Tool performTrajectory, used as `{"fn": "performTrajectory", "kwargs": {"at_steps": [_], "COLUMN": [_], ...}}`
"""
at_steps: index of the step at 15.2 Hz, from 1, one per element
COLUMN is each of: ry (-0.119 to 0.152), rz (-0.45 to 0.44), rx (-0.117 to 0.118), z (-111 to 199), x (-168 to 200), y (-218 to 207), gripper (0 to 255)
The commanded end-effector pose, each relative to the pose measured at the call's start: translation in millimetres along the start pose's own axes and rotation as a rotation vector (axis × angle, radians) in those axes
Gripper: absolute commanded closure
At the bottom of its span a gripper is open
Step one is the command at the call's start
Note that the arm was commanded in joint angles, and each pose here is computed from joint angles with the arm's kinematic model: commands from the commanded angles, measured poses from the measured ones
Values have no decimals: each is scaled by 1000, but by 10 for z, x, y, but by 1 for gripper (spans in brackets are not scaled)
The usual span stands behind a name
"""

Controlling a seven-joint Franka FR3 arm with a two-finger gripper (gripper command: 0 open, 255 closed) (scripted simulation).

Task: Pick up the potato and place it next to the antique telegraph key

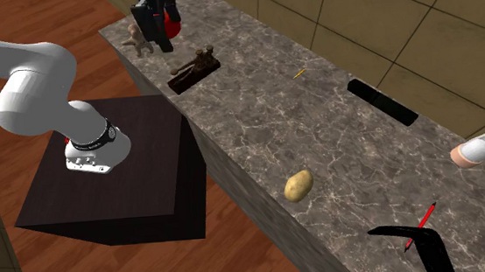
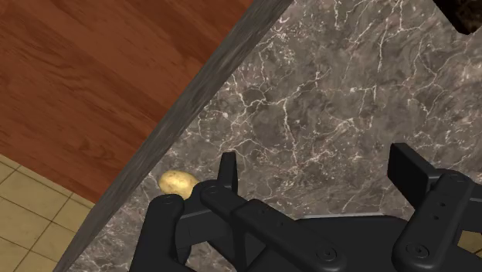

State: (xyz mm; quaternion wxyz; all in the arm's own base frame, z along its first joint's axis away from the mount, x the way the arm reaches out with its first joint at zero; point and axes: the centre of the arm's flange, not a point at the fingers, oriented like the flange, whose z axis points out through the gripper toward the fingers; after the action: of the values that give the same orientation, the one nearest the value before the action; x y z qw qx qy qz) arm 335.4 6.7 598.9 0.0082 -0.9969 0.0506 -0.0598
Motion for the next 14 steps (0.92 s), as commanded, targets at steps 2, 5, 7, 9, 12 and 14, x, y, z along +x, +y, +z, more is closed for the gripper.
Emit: {"fn": "performTrajectory", "kwargs": {"at_steps": [2,5,7,9,12,14], "ry": [-6,-25,-38,-50,-69,-81], "rz": [-16,-65,-98,-131,-180,-213], "rx": [1,4,6,7,10,12], "z": [87,352,532,714,991,1178], "x": [76,309,467,627,871,1036], "y": [75,291,428,560,747,864], "gripper": [0,0,0,0,0,0]}}
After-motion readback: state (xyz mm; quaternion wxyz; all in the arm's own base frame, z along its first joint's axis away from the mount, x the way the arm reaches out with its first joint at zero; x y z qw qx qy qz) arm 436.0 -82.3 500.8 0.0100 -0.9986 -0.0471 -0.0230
